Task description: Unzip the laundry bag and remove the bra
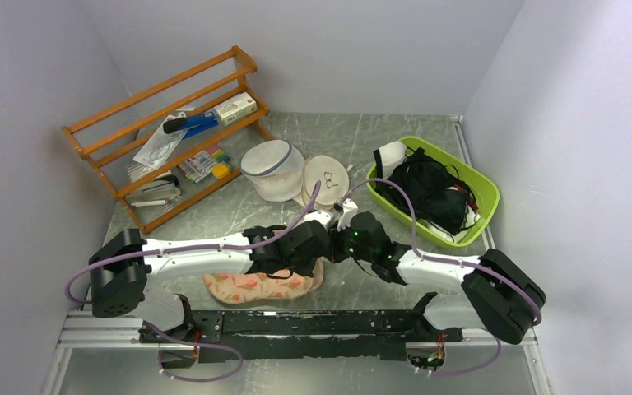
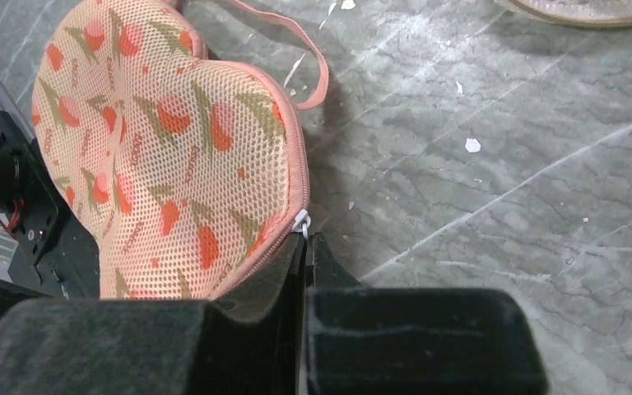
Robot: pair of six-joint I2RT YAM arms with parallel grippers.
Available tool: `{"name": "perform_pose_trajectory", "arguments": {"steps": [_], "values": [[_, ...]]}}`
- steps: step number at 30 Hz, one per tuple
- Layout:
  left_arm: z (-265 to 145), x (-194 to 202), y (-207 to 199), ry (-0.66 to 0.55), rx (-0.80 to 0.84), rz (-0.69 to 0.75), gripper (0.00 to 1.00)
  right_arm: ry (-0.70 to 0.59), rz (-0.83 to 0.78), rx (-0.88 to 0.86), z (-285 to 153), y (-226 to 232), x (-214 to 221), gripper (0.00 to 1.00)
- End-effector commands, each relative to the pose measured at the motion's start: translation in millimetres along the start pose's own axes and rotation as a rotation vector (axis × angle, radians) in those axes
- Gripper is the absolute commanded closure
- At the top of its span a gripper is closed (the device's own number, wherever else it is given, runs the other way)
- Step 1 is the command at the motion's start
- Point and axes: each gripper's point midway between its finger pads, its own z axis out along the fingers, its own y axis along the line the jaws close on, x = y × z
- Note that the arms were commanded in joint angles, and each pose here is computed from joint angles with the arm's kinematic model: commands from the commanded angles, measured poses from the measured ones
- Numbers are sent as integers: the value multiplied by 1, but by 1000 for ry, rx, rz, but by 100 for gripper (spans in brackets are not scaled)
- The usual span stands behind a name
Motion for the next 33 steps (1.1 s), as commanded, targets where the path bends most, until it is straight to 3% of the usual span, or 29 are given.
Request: {"name": "perform_pose_trajectory", "arguments": {"steps": [1,6,11,15,19,23,27,30,33], "values": [[6,15,-9,26,27,-32,93,-99,-15,56,-4,-7,-30,100],[18,21,-7,37,20,-29,93,-115,45,52,-25,-8,-17,100],[26,20,19,70,-147,77,93,-55,98,4,-40,-4,12,100],[19,14,40,64,-240,134,93,-61,135,-49,-49,4,21,100],[5,14,53,57,-248,97,89,-52,149,-141,-52,20,24,100],[-15,15,38,26,-120,30,76,-22,160,-205,-48,33,31,100],[-37,7,10,-43,85,-43,55,-5,131,-237,-42,50,30,100],[-51,-4,1,-98,146,-83,42,-11,105,-239,-39,61,26,100],[-50,-9,-5,-103,161,-81,34,-22,94,-257,-40,72,20,100]]}}
